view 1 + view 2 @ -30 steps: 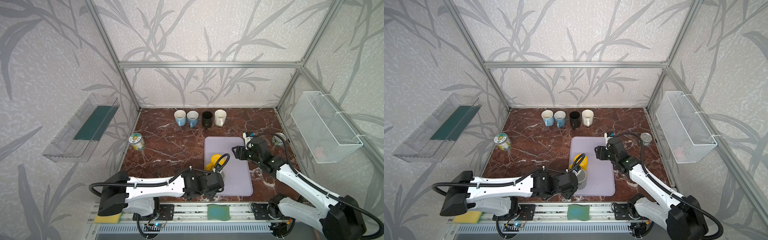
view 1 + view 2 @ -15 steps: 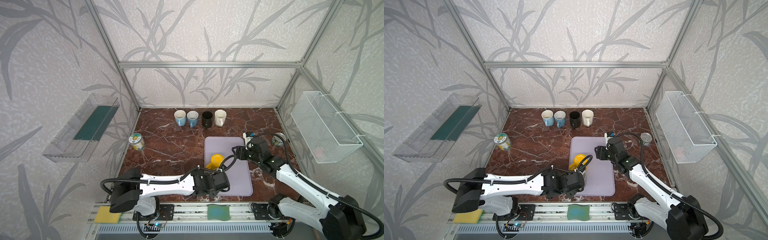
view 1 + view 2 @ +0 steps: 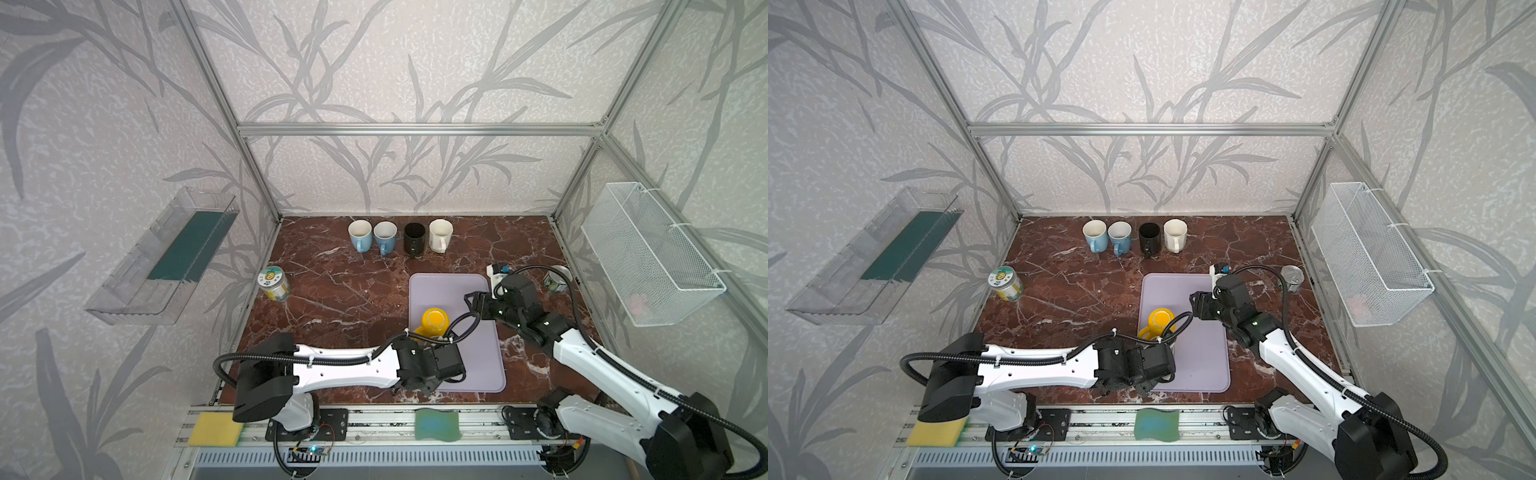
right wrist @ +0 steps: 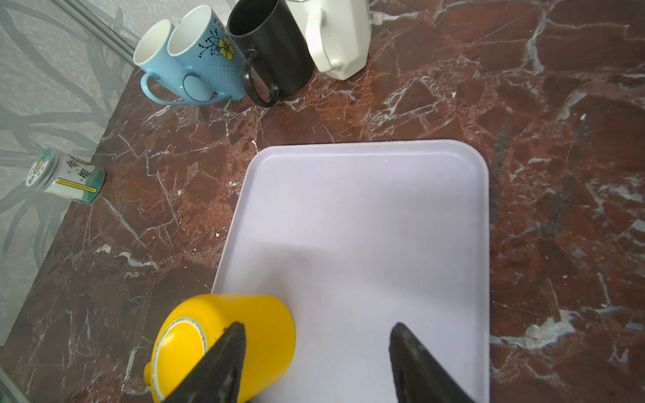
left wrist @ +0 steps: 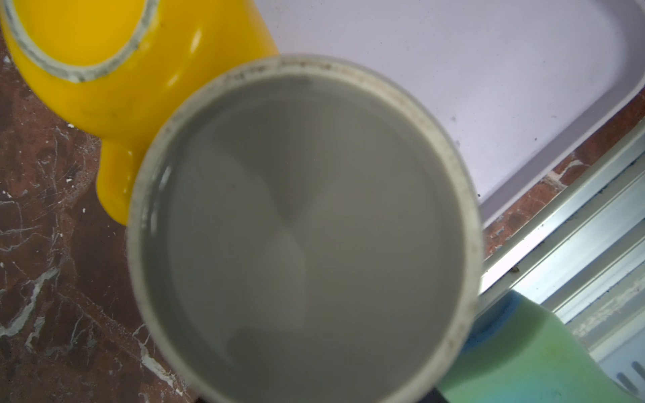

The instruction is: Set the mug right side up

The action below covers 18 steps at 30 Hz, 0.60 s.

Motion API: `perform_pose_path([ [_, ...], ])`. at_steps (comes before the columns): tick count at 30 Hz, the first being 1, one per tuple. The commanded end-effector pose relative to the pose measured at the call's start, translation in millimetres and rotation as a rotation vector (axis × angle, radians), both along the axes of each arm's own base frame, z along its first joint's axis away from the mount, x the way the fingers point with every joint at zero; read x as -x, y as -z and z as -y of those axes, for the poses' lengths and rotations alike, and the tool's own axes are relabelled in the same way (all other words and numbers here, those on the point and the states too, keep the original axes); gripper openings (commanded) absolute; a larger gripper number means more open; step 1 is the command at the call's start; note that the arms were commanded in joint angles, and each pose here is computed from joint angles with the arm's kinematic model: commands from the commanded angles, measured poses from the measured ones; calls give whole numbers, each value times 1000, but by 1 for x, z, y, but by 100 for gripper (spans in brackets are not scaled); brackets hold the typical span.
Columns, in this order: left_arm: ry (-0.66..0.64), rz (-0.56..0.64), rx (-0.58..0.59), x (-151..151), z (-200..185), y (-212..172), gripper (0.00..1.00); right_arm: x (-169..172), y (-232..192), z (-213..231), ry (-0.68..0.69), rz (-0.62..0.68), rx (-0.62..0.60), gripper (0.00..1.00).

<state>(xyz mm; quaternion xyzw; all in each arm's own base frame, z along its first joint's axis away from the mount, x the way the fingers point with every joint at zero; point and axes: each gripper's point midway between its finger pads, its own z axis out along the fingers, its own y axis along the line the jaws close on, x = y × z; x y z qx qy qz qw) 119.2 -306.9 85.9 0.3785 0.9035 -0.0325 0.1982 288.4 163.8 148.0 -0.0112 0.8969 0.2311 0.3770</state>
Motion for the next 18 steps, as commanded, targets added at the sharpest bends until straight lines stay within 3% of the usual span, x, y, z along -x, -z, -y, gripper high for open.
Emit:
perform_pose_path([
  [1, -4, 13, -16, -4, -1, -6, 49, 2, 0, 1, 0, 12, 0, 66],
  [6, -5, 20, -14, -5, -1, -10, 38, 2, -1, 1, -3, 11, 7, 66],
  [12, -6, 16, -9, -4, 0, -9, 36, 5, -4, 3, -4, 16, 6, 66],
  [13, -7, 15, -8, -4, 0, -9, 34, 6, -4, 3, -2, 17, 7, 66],
  [15, -8, 9, -10, -3, 0, -8, 16, 6, -5, 5, 3, 23, 10, 66],
  [18, -11, 9, -14, -4, 0, -8, 12, 6, -6, 6, 7, 30, 12, 66],
])
